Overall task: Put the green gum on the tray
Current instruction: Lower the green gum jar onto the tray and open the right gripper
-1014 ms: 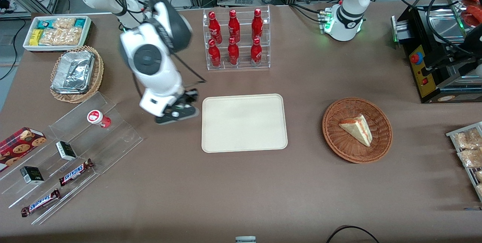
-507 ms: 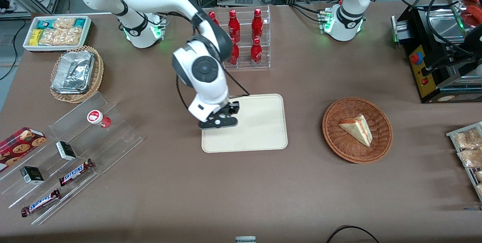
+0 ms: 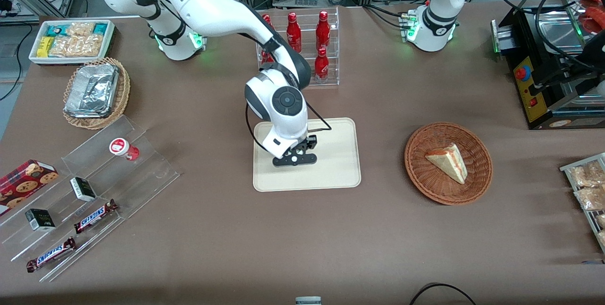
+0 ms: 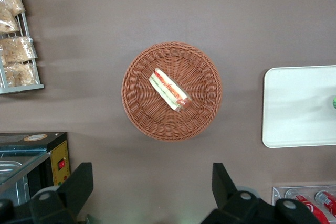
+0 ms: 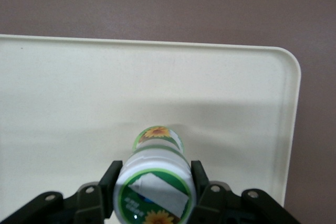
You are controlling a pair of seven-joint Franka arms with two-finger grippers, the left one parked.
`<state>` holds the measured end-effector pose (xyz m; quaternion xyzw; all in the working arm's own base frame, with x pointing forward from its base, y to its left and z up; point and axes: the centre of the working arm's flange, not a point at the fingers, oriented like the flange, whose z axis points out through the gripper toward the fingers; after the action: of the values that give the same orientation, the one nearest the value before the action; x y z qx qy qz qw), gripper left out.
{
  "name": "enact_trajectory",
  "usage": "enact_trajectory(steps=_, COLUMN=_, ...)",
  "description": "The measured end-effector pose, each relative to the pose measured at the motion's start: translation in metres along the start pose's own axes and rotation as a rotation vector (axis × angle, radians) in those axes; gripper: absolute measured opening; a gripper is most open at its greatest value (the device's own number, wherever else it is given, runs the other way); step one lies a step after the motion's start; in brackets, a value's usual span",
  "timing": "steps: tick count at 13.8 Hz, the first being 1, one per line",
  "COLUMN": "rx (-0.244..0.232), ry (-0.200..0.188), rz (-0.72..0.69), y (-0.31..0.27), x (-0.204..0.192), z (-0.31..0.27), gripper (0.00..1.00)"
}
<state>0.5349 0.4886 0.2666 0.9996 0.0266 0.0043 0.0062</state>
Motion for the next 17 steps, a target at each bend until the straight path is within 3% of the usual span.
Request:
enact_trajectory(steps=5, rx=-0.023, ry=-0.018, rz=-0.014, y=-0.007, x=-0.006, z=0.036, gripper=0.58)
enact_trajectory(steps=9, rx=-0.021, ry=-0.009, rz=-0.019, y=-0.010, x=-0.007, z=0.038, gripper=0.59)
enact_trajectory(steps=14, rx=-0.020, ry=-0.004, rz=-0.021, y=-0.011, x=-0.006, z=0.050, gripper=1.00)
enact_trajectory(steps=17, rx=-0.019, ry=0.001, rz=-0.029, y=-0.011, x=-0.005, z=0.049, gripper=1.00)
